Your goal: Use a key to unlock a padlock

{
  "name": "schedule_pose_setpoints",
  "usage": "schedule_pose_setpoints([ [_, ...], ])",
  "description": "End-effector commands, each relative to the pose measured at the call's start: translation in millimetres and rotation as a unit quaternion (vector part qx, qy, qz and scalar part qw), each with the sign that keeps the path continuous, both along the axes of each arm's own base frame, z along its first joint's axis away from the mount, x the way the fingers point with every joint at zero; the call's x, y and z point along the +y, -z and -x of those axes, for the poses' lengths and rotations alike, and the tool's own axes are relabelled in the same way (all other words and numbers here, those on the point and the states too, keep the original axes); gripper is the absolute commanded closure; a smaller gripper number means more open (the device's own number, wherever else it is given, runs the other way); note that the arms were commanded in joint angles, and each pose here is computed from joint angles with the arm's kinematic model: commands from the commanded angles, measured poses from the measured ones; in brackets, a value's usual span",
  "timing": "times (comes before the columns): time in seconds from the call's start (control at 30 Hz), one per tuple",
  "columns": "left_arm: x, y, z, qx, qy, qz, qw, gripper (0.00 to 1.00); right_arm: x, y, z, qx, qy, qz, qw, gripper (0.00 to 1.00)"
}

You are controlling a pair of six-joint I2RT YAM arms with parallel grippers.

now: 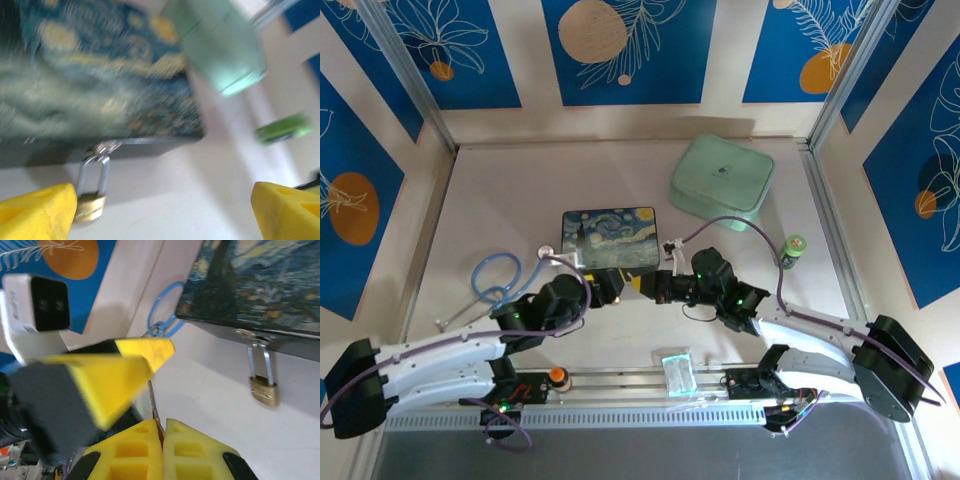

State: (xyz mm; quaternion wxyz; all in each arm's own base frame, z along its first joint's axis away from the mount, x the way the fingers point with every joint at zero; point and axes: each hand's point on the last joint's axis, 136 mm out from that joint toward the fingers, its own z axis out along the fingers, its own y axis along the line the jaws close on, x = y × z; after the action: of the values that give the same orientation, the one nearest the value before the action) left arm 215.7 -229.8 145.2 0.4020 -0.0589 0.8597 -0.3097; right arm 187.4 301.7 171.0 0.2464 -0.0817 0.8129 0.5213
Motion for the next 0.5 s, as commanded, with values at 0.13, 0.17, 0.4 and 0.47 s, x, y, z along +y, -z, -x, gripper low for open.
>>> schedule_pose_setpoints([
  [0.13, -1.7, 45.8, 5.8, 0.046, 0.034, -0.094, 0.994, 0.17, -20.3, 30.2, -1.1, 0.039, 0.028, 0.032, 0.998, 0.99],
  [0.17, -4.2, 48.5, 4.5, 0.045, 0.04, -0.104, 0.993, 0.19, -21.4, 31.5, -1.4, 0.043, 0.03, 0.032, 0.998, 0.99],
  [0.4, -12.2, 76.0, -6.4, 0.063, 0.05, -0.167, 0.983, 0.19, -24.4, 30.1, 0.2, 0.049, 0.031, 0.013, 0.998, 0.99],
  [0.47, -12.2, 84.3, -11.6, 0.064, 0.049, -0.197, 0.977, 0.21, -23.8, 27.6, 0.0, 0.051, 0.03, 0.001, 0.998, 0.99],
])
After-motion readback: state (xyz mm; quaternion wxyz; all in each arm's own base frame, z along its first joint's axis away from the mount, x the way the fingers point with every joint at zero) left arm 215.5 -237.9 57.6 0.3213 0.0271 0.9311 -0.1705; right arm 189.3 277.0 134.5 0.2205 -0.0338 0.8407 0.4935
